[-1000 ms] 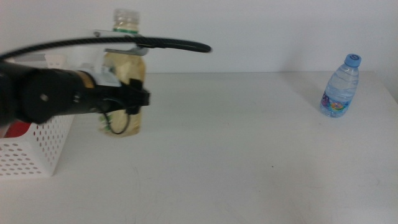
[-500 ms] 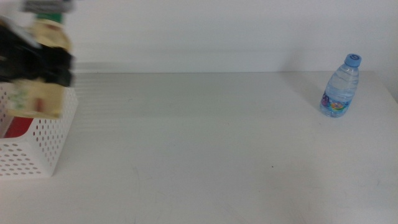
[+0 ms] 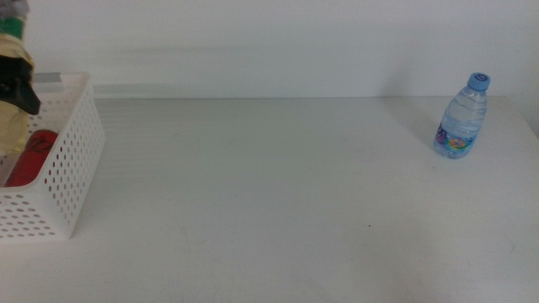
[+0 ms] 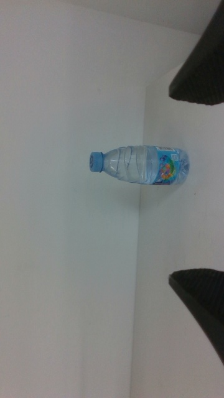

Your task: Use arms to grab the bottles and put them into the dustbin to the left of the table.

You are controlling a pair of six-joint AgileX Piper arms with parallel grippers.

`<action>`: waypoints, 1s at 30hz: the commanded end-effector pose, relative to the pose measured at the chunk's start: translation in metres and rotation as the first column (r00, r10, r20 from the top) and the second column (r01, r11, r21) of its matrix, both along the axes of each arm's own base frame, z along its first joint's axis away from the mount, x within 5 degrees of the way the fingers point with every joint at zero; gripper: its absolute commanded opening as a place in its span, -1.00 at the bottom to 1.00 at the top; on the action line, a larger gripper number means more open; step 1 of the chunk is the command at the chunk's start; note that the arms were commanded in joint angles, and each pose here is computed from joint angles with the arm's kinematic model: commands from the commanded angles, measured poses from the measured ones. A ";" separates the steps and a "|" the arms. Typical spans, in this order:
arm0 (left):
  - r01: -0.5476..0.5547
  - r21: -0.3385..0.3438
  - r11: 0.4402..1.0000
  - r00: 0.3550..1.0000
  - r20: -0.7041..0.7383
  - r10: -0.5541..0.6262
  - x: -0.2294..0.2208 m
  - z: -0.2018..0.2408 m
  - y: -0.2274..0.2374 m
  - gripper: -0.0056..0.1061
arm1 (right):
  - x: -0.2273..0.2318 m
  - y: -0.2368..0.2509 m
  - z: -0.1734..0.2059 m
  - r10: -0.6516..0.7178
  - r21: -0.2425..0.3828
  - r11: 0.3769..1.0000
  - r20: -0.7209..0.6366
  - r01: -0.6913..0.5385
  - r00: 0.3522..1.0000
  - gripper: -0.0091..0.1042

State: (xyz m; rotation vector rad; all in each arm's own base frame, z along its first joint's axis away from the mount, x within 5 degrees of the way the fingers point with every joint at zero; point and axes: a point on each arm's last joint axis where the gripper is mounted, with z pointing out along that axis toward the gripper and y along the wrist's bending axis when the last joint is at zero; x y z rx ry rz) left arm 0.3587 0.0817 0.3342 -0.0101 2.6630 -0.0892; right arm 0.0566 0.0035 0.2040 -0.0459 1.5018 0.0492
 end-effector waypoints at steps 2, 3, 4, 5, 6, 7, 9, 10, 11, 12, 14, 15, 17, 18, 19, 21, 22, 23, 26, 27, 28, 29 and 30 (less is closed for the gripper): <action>-0.001 -0.001 1.000 0.993 0.114 0.001 0.013 0.020 0.002 -0.91 | -0.004 0.000 0.011 -0.007 -0.011 1.000 0.113 0.008 0.994 0.51; 0.002 -0.006 1.000 0.996 0.089 -0.001 0.017 0.012 0.003 -0.91 | -0.004 0.000 0.011 -0.007 -0.011 1.000 0.113 0.008 0.994 0.51; 0.003 -0.012 1.000 0.998 0.064 -0.002 0.022 0.005 0.004 -0.91 | -0.004 0.000 0.011 -0.007 -0.011 1.000 0.113 0.008 0.994 0.51; 0.004 -0.013 1.000 0.999 0.047 -0.003 0.024 -0.001 0.005 -0.91 | -0.004 0.000 0.011 -0.007 -0.011 1.000 0.113 0.008 0.994 0.51; 0.004 -0.018 1.000 1.000 0.027 -0.003 0.028 -0.008 0.006 -0.91 | -0.004 0.000 0.011 -0.007 -0.011 1.000 0.113 0.008 0.994 0.51; 0.004 -0.021 1.000 1.000 0.008 -0.004 0.031 -0.015 0.007 -0.91 | -0.004 0.000 0.011 -0.007 -0.011 1.000 0.113 0.008 0.994 0.51; 0.005 -0.021 1.000 1.000 -0.022 -0.005 0.035 -0.025 0.009 -0.91 | -0.004 0.000 0.011 -0.007 -0.011 1.000 0.113 0.008 0.994 0.51; 0.005 -0.020 1.000 0.999 -0.035 -0.006 0.036 -0.029 0.010 -0.91 | -0.004 0.000 0.011 -0.007 -0.011 1.000 0.113 0.008 0.994 0.51; 0.006 -0.021 1.000 0.999 -0.050 -0.008 0.037 -0.034 0.010 -0.91 | -0.004 0.000 0.011 -0.007 -0.011 1.000 0.113 0.008 0.994 0.51; 0.008 -0.020 1.000 0.998 -0.063 -0.009 0.038 -0.036 0.011 -0.91 | -0.004 0.000 0.011 -0.007 -0.011 1.000 0.113 0.008 0.994 0.51; 0.011 -0.020 1.000 0.996 -0.088 -0.013 0.038 -0.041 0.011 -0.91 | -0.004 0.000 0.011 -0.007 -0.011 1.000 0.113 0.008 0.994 0.51; 0.014 -0.018 1.000 0.995 -0.103 -0.015 0.037 -0.042 0.012 -0.91 | -0.004 0.000 0.011 -0.007 -0.011 1.000 0.113 0.008 0.994 0.51; 0.017 -0.014 1.000 0.992 -0.122 -0.018 0.037 -0.045 0.012 -0.91 | -0.004 0.000 0.011 -0.007 -0.011 1.000 0.113 0.008 0.994 0.51; 0.018 -0.015 1.000 0.991 -0.133 -0.020 0.037 -0.046 0.012 -0.91 | -0.004 0.000 0.011 -0.007 -0.011 1.000 0.113 0.008 0.994 0.51; 0.020 -0.016 1.000 0.989 -0.144 -0.022 0.036 -0.048 0.012 -0.91 | -0.004 0.000 0.011 -0.007 -0.011 1.000 0.113 0.008 0.994 0.51; 0.021 -0.025 0.999 0.986 -0.162 -0.025 0.037 -0.051 0.012 -0.91 | -0.004 0.000 0.011 -0.007 -0.011 1.000 0.113 0.008 0.994 0.51; 0.022 -0.032 0.999 0.984 -0.175 -0.028 0.037 -0.054 0.012 -0.90 | -0.004 0.000 0.011 -0.007 -0.011 1.000 0.113 0.008 0.994 0.51; 0.023 -0.035 0.999 0.982 -0.186 -0.029 0.037 -0.056 0.012 -0.89 | -0.004 0.000 0.011 -0.007 -0.011 1.000 0.113 0.008 0.994 0.51; 0.027 -0.045 0.999 0.975 -0.221 -0.036 0.037 -0.061 0.012 -0.79 | -0.004 0.000 0.011 -0.007 -0.011 1.000 0.113 0.008 0.994 0.51; 0.028 -0.048 0.998 0.972 -0.232 -0.038 0.036 -0.063 0.012 -0.74 | -0.004 0.000 0.011 -0.007 -0.011 1.000 0.113 0.008 0.994 0.51; 0.029 -0.048 0.998 0.969 -0.243 -0.040 0.036 -0.064 0.012 -0.67 | -0.004 0.000 0.011 -0.007 -0.011 1.000 0.113 0.008 0.994 0.51; 0.030 -0.048 0.998 0.968 -0.249 -0.041 0.035 -0.064 0.012 -0.60 | -0.004 0.000 0.011 -0.007 -0.011 1.000 0.113 0.008 0.994 0.51; 0.031 -0.045 0.998 0.967 -0.250 -0.041 0.035 -0.064 0.012 -0.50 | -0.004 0.000 0.011 -0.007 -0.011 1.000 0.113 0.008 0.994 0.51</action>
